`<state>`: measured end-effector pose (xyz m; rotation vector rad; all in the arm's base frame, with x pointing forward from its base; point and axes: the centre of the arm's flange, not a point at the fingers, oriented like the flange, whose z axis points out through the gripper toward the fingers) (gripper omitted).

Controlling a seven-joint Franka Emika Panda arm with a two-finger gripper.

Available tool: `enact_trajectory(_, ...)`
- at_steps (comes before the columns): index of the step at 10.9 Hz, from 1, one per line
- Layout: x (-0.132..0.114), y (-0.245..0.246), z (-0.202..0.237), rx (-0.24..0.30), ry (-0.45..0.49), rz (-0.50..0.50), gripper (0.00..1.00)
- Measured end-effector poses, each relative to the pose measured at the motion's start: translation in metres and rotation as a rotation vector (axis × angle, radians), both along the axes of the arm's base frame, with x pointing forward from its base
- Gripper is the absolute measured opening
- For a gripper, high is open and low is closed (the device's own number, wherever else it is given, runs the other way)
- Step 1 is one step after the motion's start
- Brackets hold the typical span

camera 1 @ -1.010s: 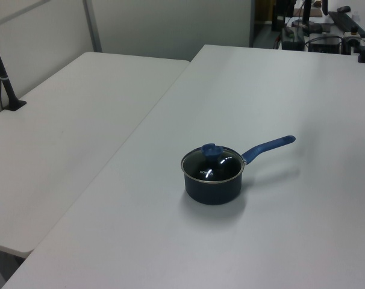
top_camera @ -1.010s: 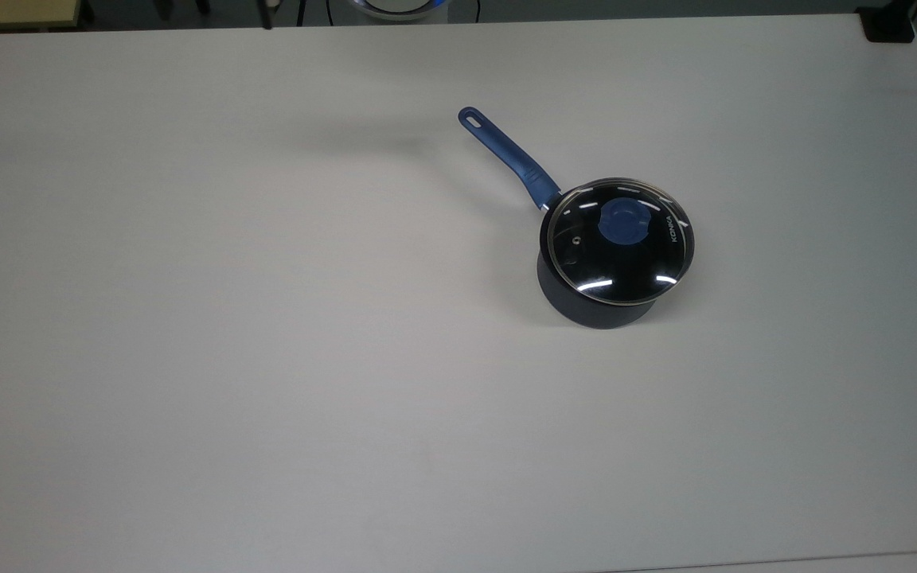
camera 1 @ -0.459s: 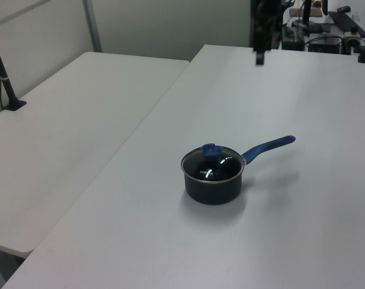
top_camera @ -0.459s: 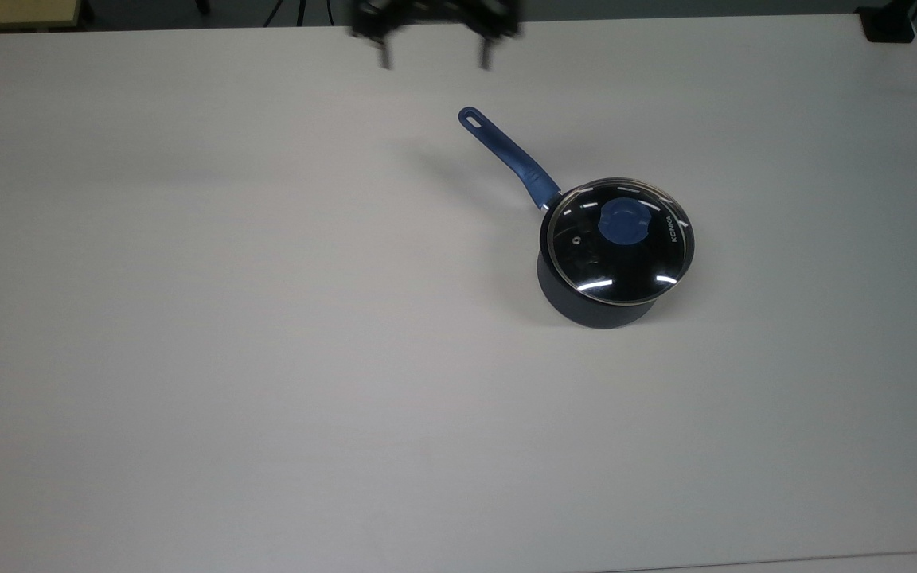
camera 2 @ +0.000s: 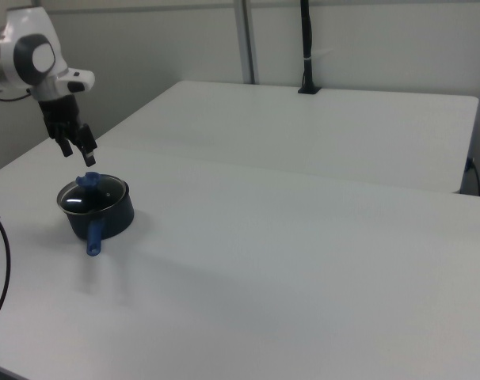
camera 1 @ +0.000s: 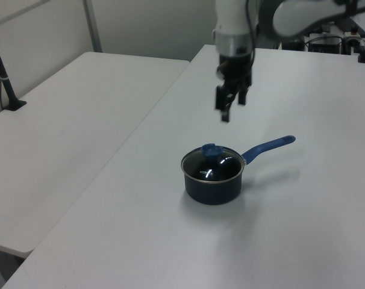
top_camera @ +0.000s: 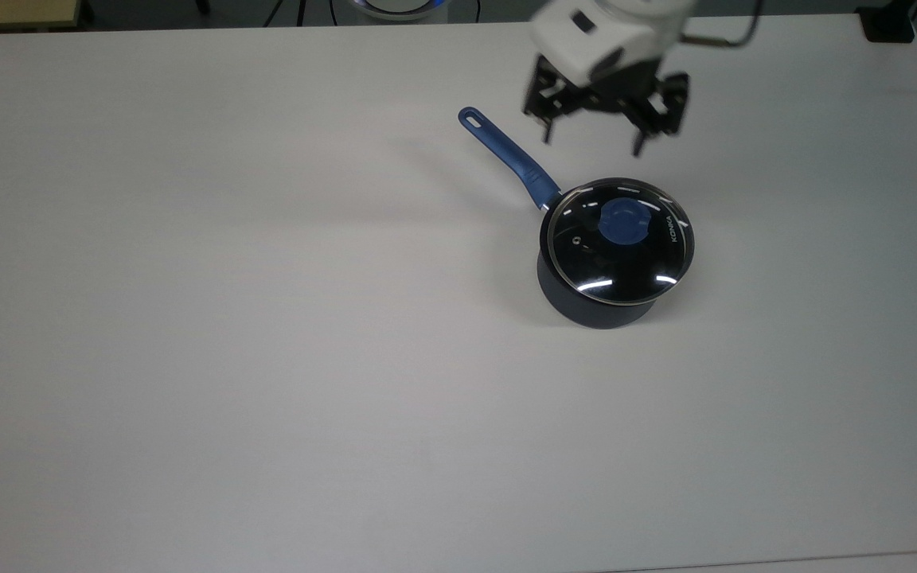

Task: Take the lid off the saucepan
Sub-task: 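Move the open gripper over the blue knob of the glass lid, then lower the gripper onto the blue knob and close on it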

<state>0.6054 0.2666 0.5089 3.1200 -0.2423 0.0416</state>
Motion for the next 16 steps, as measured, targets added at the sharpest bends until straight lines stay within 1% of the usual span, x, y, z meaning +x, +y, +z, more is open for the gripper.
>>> enact_trajectory(2,0.018,0.025,-0.027,0.047,-0.056,-0.074,1.0)
enact_trajectory(3,0.025,0.034,-0.038,0.069,-0.079,-0.091,1.0)
enact_trajectory(4,0.027,0.042,-0.048,0.073,-0.085,-0.092,1.0)
enact_trajectory(6,0.028,0.053,-0.063,0.069,-0.077,-0.085,1.0)
enact_trajectory(10,0.03,0.054,-0.077,0.057,-0.061,-0.085,1.0)
enact_trajectory(15,0.03,0.06,-0.094,0.019,-0.054,-0.065,1.0)
enact_trajectory(16,0.029,0.06,-0.096,0.015,-0.053,-0.063,0.97)
